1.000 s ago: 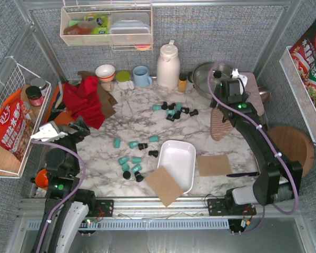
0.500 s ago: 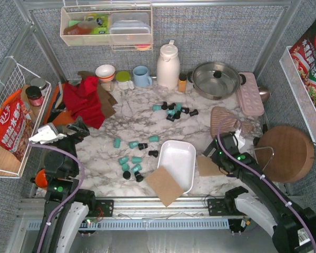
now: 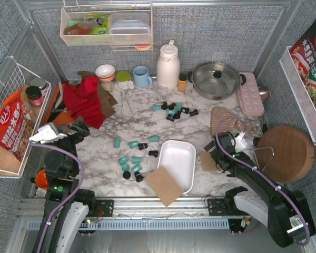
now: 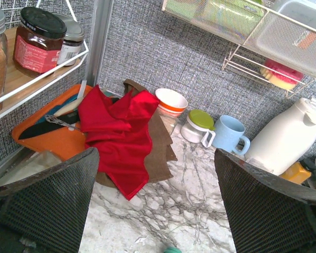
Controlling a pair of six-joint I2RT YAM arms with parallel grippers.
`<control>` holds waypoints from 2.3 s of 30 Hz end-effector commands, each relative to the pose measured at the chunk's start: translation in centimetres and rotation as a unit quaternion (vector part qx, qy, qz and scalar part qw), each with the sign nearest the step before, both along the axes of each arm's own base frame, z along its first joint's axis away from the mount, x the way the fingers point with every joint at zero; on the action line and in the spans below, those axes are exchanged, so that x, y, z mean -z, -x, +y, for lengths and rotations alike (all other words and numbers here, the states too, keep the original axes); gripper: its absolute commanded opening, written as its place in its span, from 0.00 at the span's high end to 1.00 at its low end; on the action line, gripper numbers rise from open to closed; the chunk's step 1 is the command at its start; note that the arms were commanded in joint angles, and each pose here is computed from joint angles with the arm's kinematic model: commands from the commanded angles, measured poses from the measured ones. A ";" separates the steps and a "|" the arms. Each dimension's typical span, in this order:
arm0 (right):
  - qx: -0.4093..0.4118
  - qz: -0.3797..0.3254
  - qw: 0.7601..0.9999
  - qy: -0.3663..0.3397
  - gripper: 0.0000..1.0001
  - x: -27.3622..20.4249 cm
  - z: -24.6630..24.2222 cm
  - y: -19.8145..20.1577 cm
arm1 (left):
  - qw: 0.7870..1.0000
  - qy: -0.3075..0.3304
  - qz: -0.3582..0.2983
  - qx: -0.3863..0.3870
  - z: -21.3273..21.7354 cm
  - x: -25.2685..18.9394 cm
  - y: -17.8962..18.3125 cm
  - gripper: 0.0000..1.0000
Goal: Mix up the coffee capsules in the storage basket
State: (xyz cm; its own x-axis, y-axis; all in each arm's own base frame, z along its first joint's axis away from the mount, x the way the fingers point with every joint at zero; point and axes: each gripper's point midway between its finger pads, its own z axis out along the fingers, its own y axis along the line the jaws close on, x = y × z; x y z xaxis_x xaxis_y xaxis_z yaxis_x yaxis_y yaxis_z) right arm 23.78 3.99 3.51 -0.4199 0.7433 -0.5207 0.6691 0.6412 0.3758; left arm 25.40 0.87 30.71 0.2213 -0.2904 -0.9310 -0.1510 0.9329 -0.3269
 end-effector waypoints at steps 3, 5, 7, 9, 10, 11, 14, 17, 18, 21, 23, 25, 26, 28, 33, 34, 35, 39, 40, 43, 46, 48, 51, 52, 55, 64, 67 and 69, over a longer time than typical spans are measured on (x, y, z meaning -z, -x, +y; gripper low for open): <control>0.069 0.016 0.994 0.078 0.05 0.5 -4.7 -0.6 | 1.000 0.001 -0.007 -0.003 0.1 -0.3 0.0 0.01; 0.073 0.023 0.992 0.096 0.05 0.4 -6.0 -1.0 | 1.000 0.001 -0.006 -0.005 0.1 -0.3 -0.1 0.01; 0.076 0.026 0.990 0.113 0.05 0.2 -7.1 -1.5 | 1.000 0.000 -0.001 -0.001 -0.1 0.0 -0.3 0.01; 0.072 0.030 0.989 0.128 0.05 0.0 -7.9 -2.3 | 1.000 -0.002 0.002 0.002 -0.2 0.0 -0.4 0.01; 0.065 0.035 0.988 0.135 0.04 -0.1 -8.2 -2.7 | 1.000 -0.003 0.004 0.002 -0.2 0.1 -0.5 0.01; 0.061 0.039 0.988 0.138 0.03 -0.3 -8.4 -3.1 | 1.000 -0.003 0.006 0.001 -0.2 0.1 -0.5 0.01; 0.024 0.040 0.991 0.126 0.03 -0.4 -7.8 -4.7 | 1.000 -0.006 0.015 0.007 -0.4 0.4 -0.7 0.01; -0.003 0.055 0.989 0.137 0.03 -2.0 -7.6 -5.2 | 0.999 -0.015 0.027 0.027 -1.2 0.6 -1.1 0.01; -0.009 0.055 0.988 0.143 0.03 -2.7 -7.5 -5.2 | 0.999 -0.018 0.032 0.036 -1.6 0.7 -1.3 0.01; -0.023 0.031 0.986 0.164 0.03 -6.0 -7.5 -5.3 | 0.996 -0.024 0.054 0.067 -2.8 1.3 -2.0 0.01; -0.047 0.000 0.983 0.179 0.02 -8.5 -7.0 -5.4 | 0.993 -0.030 0.073 0.085 -3.5 1.9 -2.5 0.01; -0.083 -0.037 0.976 0.200 0.02 -10.8 -6.0 -5.4 | 0.990 -0.032 0.090 0.106 -4.4 2.2 -2.9 0.01; -0.105 -0.054 0.970 0.213 0.02 -11.7 -5.4 -5.5 | 0.987 -0.032 0.099 0.118 -4.9 2.5 -3.1 0.01; -0.142 -0.081 0.956 0.242 0.01 -12.9 -4.5 -5.3 | 0.983 -0.019 0.126 0.134 -5.7 3.5 -3.8 0.01; -0.197 -0.121 0.926 0.300 0.01 -13.6 -3.2 -4.8 | 0.968 0.002 0.200 0.153 -7.3 5.8 -4.9 0.01; -0.203 -0.138 0.924 0.293 0.01 -13.8 -2.7 -4.7 | 0.964 0.001 0.217 0.152 -7.6 6.4 -4.7 0.01; -0.216 -0.156 0.920 0.287 0.01 -14.1 -2.0 -4.7 | 0.962 -0.001 0.226 0.153 -8.0 6.7 -4.6 0.01; -0.225 -0.207 0.911 0.276 0.01 -15.1 -1.2 -4.2 | 0.957 -0.007 0.251 0.148 -9.4 7.3 -3.7 0.01; -0.223 -0.215 0.910 0.275 0.01 -15.2 -1.2 -4.0 | 0.954 -0.008 0.260 0.148 -9.9 7.6 -3.4 0.01; -0.217 -0.226 0.910 0.273 0.01 -15.5 -1.4 -3.4 | 0.946 -0.018 0.289 0.146 -11.3 9.1 -2.7 0.01; -0.209 -0.230 0.910 0.274 0.01 -15.9 -1.7 -3.1 | 0.936 -0.038 0.316 0.149 -13.0 10.8 -1.9 0.01; -0.207 -0.229 0.911 0.273 0.01 -15.8 -1.8 -3.0 | 0.931 -0.047 0.328 0.154 -14.0 11.5 -1.3 0.01; -0.210 -0.223 0.912 0.272 0.01 -15.6 -1.7 -3.1 | 0.921 -0.057 0.341 0.180 -15.7 11.8 -0.3 0.01; -0.212 -0.221 0.912 0.272 0.01 -15.6 -1.7 -3.1 | 0.917 -0.059 0.346 0.189 -16.3 11.9 0.1 0.01; -0.215 -0.216 0.914 0.269 0.01 -15.5 -1.6 -3.1 | 0.896 -0.080 0.373 0.226 -18.1 13.1 2.0 0.04; -0.257 -0.233 0.905 0.247 0.01 -15.3 0.2 -3.3 | 0.819 -0.119 0.450 0.336 -22.4 17.5 7.2 0.15; -0.275 -0.235 0.901 0.239 0.01 -15.1 1.0 -3.5 | 0.794 -0.111 0.457 0.385 -24.0 18.5 8.9 0.17; -0.282 -0.231 0.901 0.236 0.02 -14.9 1.3 -3.6 | 0.782 -0.103 0.454 0.415 -25.0 18.9 9.8 0.19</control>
State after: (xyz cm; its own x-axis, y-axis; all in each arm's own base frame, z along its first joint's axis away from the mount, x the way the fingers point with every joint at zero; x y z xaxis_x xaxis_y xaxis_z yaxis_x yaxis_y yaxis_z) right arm 26.87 4.06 17.91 -0.3286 0.1270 -0.9359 0.0857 0.9908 0.1043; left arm 17.75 -21.89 12.45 -0.7171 0.1681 -0.6764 0.3685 0.9152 -0.1632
